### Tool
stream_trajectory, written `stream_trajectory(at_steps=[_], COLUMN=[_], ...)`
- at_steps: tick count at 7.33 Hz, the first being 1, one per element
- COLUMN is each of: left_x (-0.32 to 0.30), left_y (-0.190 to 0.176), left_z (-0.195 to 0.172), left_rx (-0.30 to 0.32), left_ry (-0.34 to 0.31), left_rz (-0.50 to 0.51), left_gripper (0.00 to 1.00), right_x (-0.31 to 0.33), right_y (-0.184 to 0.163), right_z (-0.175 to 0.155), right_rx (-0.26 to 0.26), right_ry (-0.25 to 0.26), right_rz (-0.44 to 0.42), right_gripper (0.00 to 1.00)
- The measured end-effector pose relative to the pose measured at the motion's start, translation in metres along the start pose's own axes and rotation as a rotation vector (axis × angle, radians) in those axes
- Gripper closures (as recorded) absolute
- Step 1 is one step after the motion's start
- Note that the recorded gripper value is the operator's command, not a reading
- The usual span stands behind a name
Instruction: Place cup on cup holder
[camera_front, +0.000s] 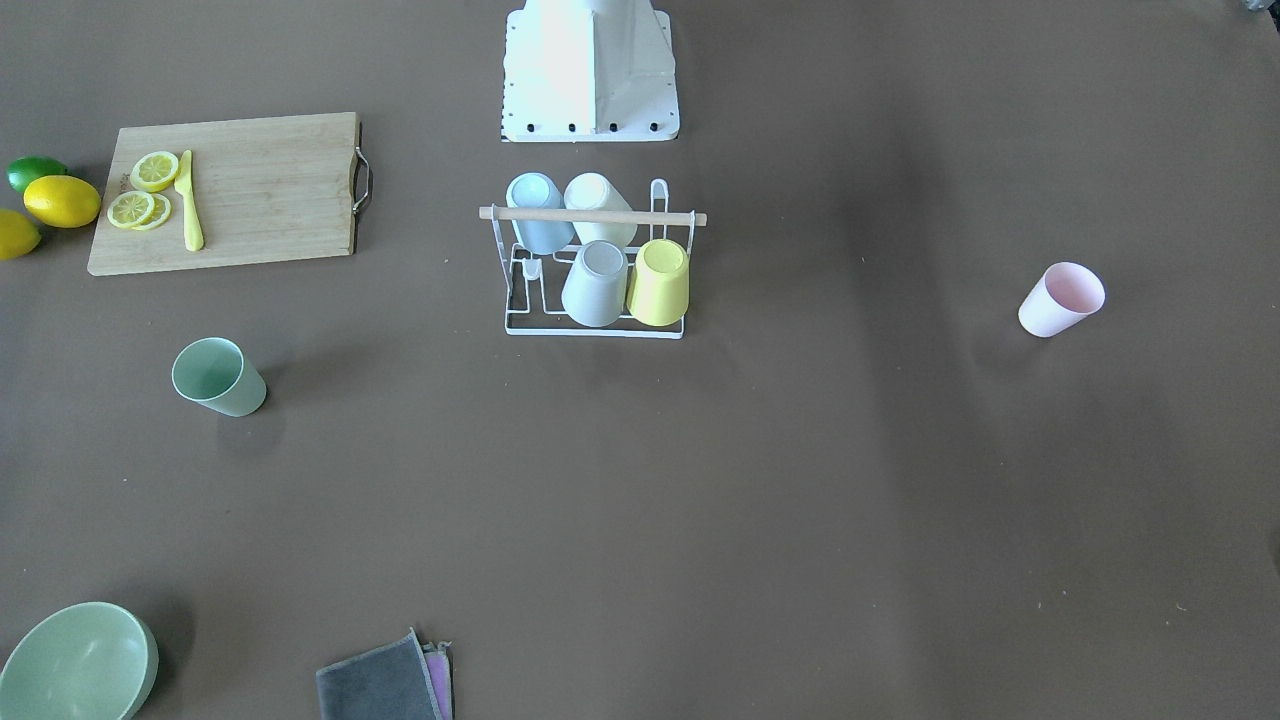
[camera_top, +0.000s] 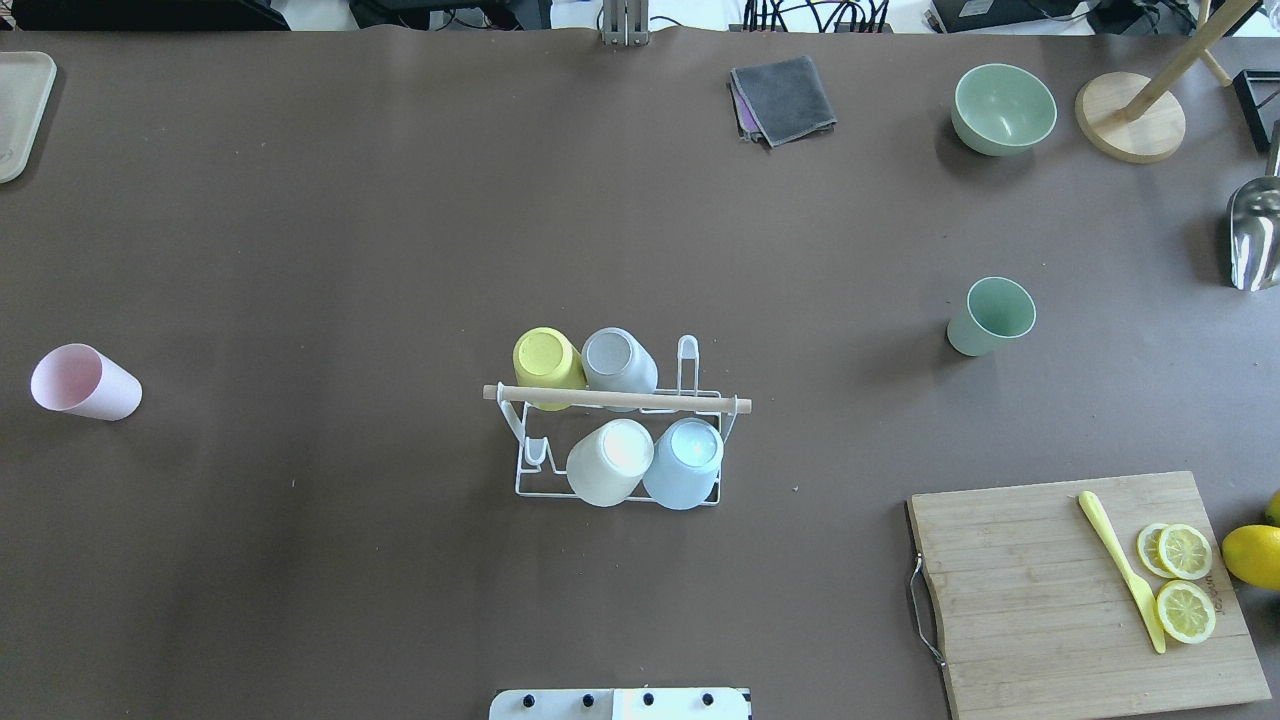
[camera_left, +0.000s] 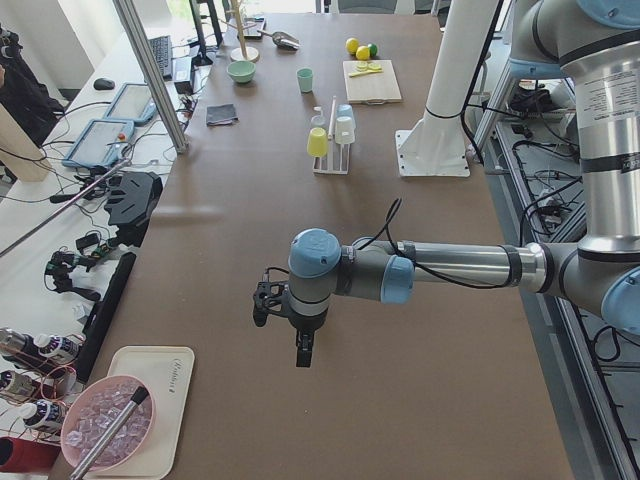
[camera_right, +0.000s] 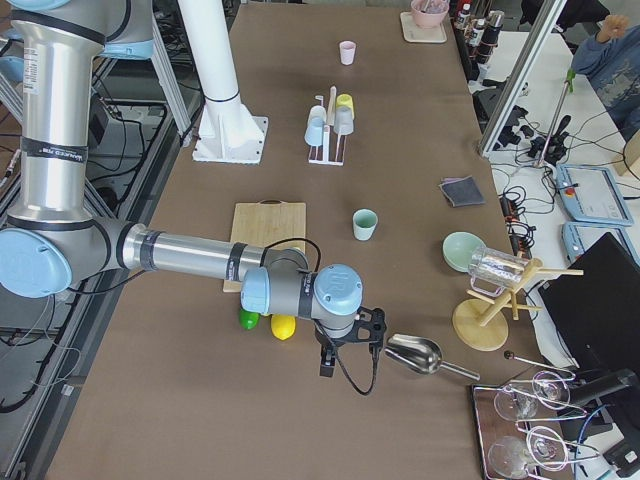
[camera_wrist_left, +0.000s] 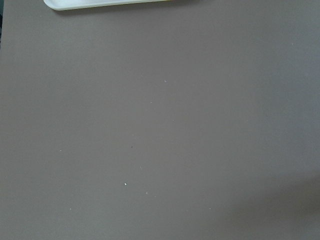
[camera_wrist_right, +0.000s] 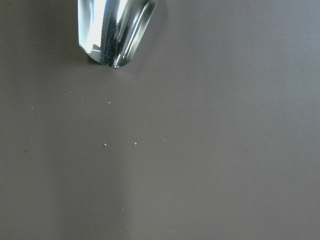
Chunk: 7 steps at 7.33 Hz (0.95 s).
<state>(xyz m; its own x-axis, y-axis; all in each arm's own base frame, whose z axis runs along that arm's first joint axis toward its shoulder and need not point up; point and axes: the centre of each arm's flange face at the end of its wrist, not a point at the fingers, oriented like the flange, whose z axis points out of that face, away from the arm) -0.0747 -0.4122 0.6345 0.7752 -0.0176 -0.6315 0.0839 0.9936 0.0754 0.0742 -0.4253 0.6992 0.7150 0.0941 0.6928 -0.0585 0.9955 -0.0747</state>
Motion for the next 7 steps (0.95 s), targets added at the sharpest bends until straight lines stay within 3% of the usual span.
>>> stream_trajectory(at_steps=[7], left_x=[0.000], left_y=[0.000], left_z=[0.000], left_rx=[0.001], left_ry=[0.000], left_rz=[0.001], left_gripper=[0.02], right_x=[0.012], right_y=[0.011], right_z=[0.011], right_rx=[0.014], right_ry=[-0.014], right_rz=[-0.008], right_gripper=[0.00])
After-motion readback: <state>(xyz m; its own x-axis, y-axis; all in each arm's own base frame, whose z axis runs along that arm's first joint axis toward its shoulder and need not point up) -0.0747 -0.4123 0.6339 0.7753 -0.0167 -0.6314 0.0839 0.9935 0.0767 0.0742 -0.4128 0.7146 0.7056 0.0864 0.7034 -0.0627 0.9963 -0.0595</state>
